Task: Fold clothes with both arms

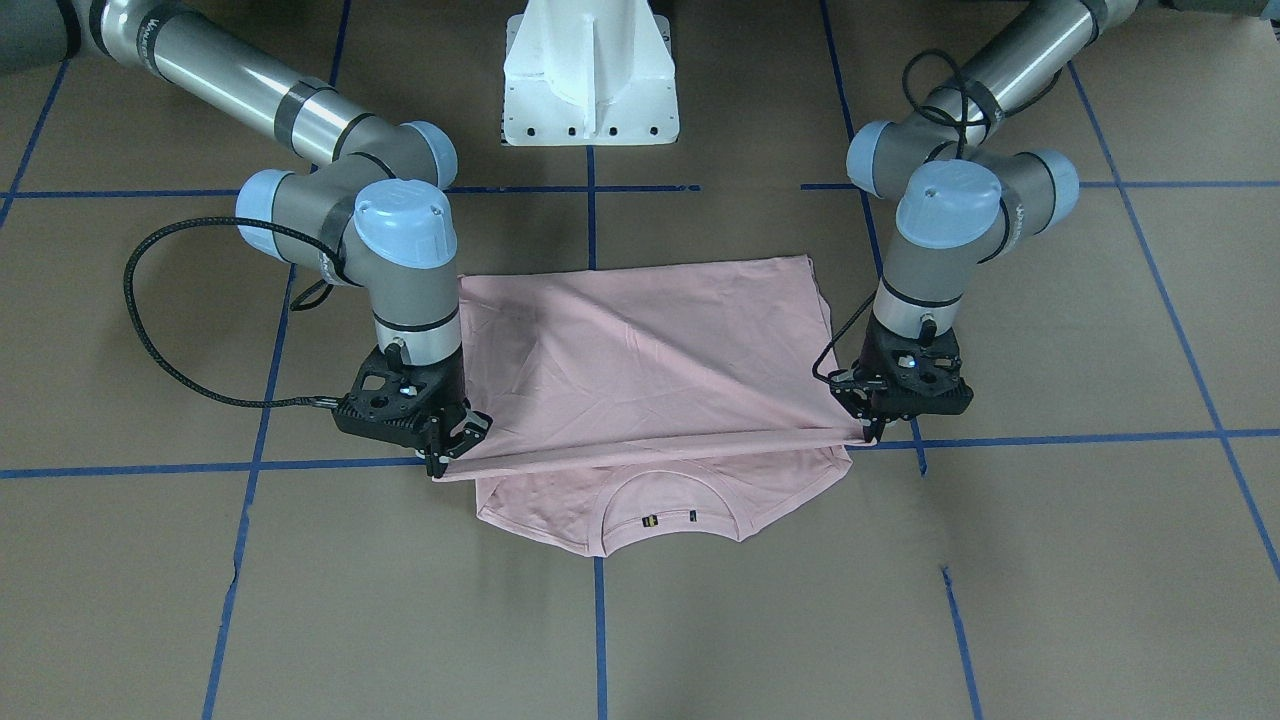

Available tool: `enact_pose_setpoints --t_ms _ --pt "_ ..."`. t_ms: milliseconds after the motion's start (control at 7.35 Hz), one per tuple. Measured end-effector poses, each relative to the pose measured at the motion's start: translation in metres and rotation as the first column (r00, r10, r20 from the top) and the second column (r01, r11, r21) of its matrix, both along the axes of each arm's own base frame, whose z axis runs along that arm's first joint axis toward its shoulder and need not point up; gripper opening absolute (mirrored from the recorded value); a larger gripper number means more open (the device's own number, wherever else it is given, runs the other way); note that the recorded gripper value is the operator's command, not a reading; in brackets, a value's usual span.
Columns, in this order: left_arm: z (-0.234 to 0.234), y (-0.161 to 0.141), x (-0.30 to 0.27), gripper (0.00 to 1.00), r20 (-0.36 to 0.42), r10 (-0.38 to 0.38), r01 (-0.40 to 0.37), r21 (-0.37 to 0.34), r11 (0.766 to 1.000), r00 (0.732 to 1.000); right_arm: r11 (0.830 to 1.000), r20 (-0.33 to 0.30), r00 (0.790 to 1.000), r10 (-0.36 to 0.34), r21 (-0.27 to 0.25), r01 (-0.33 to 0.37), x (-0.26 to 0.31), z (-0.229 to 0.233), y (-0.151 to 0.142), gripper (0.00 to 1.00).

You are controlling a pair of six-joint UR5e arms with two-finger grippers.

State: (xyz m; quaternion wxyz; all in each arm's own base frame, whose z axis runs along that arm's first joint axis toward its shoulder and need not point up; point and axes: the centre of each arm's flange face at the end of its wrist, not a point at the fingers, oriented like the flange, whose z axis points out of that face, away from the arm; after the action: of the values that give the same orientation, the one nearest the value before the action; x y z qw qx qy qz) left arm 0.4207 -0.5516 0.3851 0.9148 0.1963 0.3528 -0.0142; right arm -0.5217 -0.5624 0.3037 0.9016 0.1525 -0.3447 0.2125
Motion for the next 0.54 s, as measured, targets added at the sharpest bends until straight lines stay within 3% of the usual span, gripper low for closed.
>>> enact_pose_setpoints --t_ms 272,408,544 --pt "0.001 -0.0002 0.0013 0.0 0.001 0.001 -0.001 -0.001 1.0 1.0 1.0 -0.018 1.0 -0.004 0.0 0.004 -0.0028 0.0021 -0.0089 0.0" --pt "0.0003 -0.0003 0.0017 0.0 0.001 0.002 -0.002 0.0 1.0 1.0 1.0 -0.027 1.0 -0.009 0.003 0.009 -0.0013 0.0051 -0.0114 0.16" --pt "-0.0003 -0.0005 0.0018 0.68 0.0 0.002 -0.002 0.0 1.0 1.0 1.0 -0.031 0.999 -0.011 0.004 0.011 -0.0003 0.0069 -0.0127 0.99"
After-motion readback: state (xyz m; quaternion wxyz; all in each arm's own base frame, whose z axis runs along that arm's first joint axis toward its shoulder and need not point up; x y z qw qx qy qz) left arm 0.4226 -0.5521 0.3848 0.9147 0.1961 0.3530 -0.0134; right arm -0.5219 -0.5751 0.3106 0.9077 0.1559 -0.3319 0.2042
